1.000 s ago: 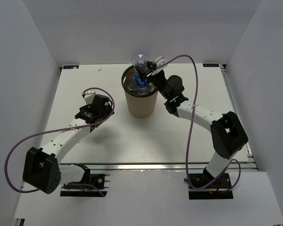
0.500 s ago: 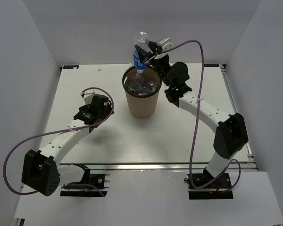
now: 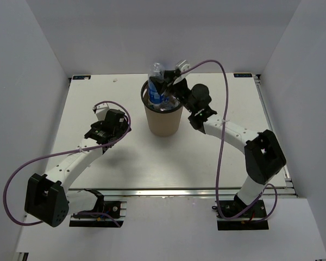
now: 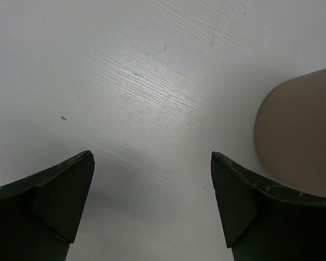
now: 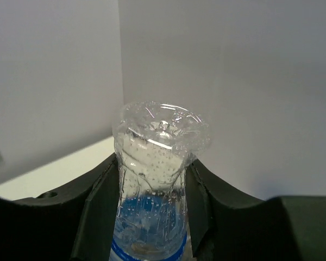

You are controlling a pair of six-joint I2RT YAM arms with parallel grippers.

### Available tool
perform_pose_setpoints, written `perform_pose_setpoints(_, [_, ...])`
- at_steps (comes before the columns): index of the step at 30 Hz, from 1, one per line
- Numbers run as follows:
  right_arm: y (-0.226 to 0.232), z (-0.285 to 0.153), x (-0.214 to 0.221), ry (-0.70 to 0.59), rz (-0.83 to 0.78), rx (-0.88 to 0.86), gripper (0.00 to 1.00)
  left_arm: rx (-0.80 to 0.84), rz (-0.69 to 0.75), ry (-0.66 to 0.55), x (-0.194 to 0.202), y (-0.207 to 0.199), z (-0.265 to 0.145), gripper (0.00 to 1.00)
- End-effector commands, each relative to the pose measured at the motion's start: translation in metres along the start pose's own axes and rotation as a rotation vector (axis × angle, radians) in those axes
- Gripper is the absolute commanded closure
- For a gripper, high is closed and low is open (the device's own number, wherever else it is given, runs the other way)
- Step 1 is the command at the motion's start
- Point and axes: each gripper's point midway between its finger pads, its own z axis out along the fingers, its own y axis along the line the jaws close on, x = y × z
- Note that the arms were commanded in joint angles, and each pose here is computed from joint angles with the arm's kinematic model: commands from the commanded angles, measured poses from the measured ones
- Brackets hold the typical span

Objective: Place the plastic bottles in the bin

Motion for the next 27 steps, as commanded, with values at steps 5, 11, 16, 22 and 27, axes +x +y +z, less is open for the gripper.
perform_pose_setpoints(5, [0.023,-0.022,0.047,0.063,0.066,-0.049,0.67,0.009,-0.018,-0.011,-0.005,0.0,-0.006,0.03])
perform_pose_setpoints(11, [0.022,-0.041,0.083,0.152,0.043,-0.034,0.46,0.009,-0.019,-0.009,-0.004,-0.001,-0.005,0.03])
perform_pose_setpoints(16, [0.027,-0.04,0.072,0.144,0.037,-0.07,0.11,0.004,-0.014,-0.003,-0.003,-0.001,-0.004,0.03])
perform_pose_setpoints(22, [0.026,-0.022,0.025,0.105,0.028,-0.076,0.11,0.001,-0.017,-0.007,-0.006,-0.002,-0.003,0.03])
perform_pose_setpoints(27, [0.022,-0.005,-0.027,0.067,-0.015,-0.075,0.11,-0.012,-0.016,-0.018,-0.01,-0.003,-0.002,0.03])
